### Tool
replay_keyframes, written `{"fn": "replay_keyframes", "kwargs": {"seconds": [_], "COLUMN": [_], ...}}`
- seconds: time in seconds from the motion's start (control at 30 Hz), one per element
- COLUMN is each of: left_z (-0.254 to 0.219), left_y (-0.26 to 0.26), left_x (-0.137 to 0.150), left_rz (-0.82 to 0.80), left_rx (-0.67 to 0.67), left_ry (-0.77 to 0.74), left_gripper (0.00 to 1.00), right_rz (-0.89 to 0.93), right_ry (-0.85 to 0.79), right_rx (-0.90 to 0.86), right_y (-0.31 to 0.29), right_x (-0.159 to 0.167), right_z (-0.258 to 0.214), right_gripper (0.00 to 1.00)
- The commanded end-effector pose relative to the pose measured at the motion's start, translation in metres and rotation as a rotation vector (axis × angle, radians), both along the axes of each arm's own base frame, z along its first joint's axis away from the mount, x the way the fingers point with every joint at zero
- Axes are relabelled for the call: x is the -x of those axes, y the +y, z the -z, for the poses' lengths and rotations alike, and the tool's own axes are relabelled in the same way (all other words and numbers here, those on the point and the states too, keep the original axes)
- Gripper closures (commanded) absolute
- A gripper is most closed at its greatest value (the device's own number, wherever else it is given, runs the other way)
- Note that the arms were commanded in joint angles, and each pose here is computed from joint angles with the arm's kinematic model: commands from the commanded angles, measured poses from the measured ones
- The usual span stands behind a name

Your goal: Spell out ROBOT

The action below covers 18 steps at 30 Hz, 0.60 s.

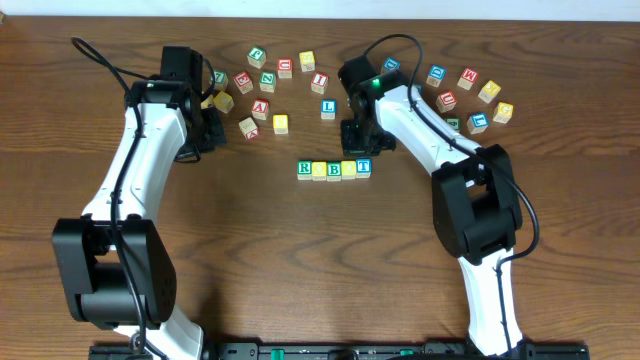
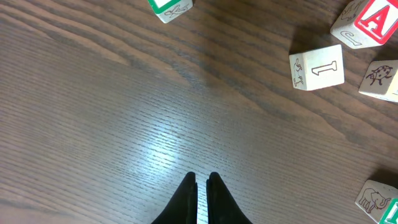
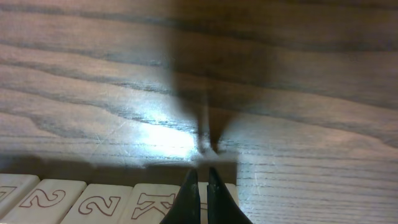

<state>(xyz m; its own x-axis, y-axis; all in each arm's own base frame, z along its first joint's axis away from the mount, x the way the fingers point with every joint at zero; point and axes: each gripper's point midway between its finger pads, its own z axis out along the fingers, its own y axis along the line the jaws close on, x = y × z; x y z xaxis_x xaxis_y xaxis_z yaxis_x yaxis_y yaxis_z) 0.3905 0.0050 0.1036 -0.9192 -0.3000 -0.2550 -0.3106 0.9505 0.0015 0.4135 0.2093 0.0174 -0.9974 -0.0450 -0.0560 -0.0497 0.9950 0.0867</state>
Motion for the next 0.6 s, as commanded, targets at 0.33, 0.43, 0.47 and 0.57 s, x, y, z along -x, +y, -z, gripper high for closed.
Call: {"fn": "replay_keyframes", "kwargs": {"seconds": [0.33, 0.43, 0.47, 0.57], "left_z": [-0.095, -0.121, -0.13, -0.146], "left_y": [0.001, 0.002, 0.002, 0.003], "left_x": [0.007, 0.016, 0.019, 0.028], "left_rz": [0.019, 0.018, 0.018, 0.017], "left_rx": [-0.005, -0.005, -0.004, -0.007], "left_ry": [-0.249, -0.318, -0.342, -0.381], "left_gripper": [0.9, 0.76, 0.7, 0.49], "right_rz": [0.052, 0.069, 0.062, 0.065], "right_ry": [-0.287, -0.314, -0.321, -0.333], "right_rx": [-0.106, -0.111, -0.109, -0.106], "right_y": [-0.045, -0.058, -0.062, -0.073], "right_x": [-0.032, -0.025, -0.022, -0.012], "right_z": [-0.144, -0.168, -0.175, -0.192], "right_gripper": [0.89, 0.88, 0.87, 0.85]}}
